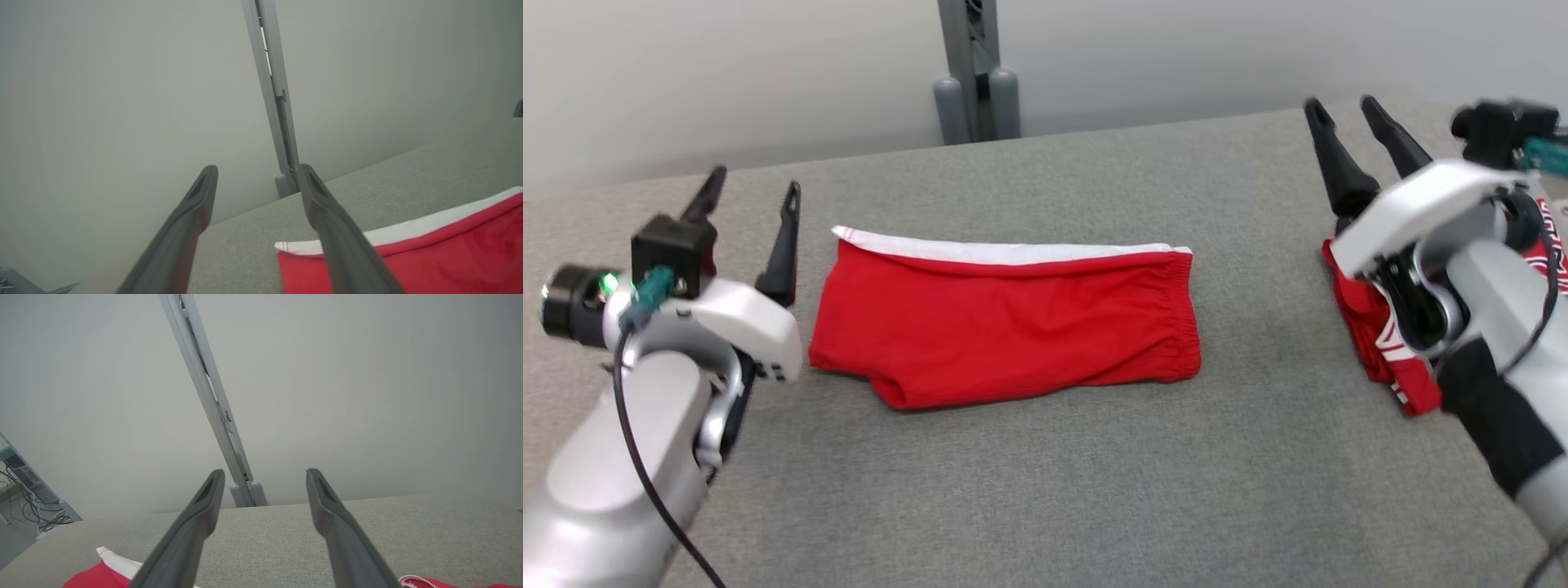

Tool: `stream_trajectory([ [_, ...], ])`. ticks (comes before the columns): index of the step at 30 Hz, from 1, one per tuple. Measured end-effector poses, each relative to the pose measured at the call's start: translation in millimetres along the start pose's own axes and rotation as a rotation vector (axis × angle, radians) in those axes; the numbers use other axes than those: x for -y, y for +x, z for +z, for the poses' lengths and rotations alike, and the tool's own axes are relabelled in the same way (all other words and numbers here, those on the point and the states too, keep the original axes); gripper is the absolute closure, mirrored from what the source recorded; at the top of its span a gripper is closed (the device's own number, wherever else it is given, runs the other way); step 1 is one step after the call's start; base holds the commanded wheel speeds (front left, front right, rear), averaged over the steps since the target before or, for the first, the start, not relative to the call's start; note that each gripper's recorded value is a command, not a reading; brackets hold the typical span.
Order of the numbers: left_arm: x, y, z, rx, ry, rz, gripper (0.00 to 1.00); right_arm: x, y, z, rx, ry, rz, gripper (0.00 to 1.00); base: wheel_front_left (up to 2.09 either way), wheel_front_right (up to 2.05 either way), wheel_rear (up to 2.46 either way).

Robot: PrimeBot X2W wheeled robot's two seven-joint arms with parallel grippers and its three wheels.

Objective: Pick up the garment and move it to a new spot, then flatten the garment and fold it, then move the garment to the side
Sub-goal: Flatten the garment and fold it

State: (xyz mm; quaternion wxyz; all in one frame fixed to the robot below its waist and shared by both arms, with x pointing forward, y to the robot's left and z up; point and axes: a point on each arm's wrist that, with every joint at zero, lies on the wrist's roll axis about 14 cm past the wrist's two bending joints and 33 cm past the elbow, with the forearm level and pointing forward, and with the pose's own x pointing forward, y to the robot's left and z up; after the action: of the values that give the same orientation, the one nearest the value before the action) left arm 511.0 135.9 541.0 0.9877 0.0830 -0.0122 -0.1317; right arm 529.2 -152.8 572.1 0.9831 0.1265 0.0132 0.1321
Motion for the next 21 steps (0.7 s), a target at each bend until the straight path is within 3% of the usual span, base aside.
stream_trajectory([
  [10, -6.9, -83.1, 19.2, 0.132, -0.19, 0.161, 0.0, -37.9, -67.1, -33.6, 0.145, -0.061, 0.03, 0.0, 0.0, 0.0, 0.0],
  [16, -3.8, -133.5, 4.8, 0.131, -0.277, 0.244, 0.0, -57.3, -95.6, -54.8, 0.137, -0.078, 0.023, 0.0, 0.0, 0.0, 0.0],
  [21, -3.5, -161.6, -8.3, 0.124, -0.329, 0.308, 0.0, -50.2, -111.5, -70.9, 0.104, -0.068, -0.021, 0.0, 0.0, 0.0, 0.0],
])
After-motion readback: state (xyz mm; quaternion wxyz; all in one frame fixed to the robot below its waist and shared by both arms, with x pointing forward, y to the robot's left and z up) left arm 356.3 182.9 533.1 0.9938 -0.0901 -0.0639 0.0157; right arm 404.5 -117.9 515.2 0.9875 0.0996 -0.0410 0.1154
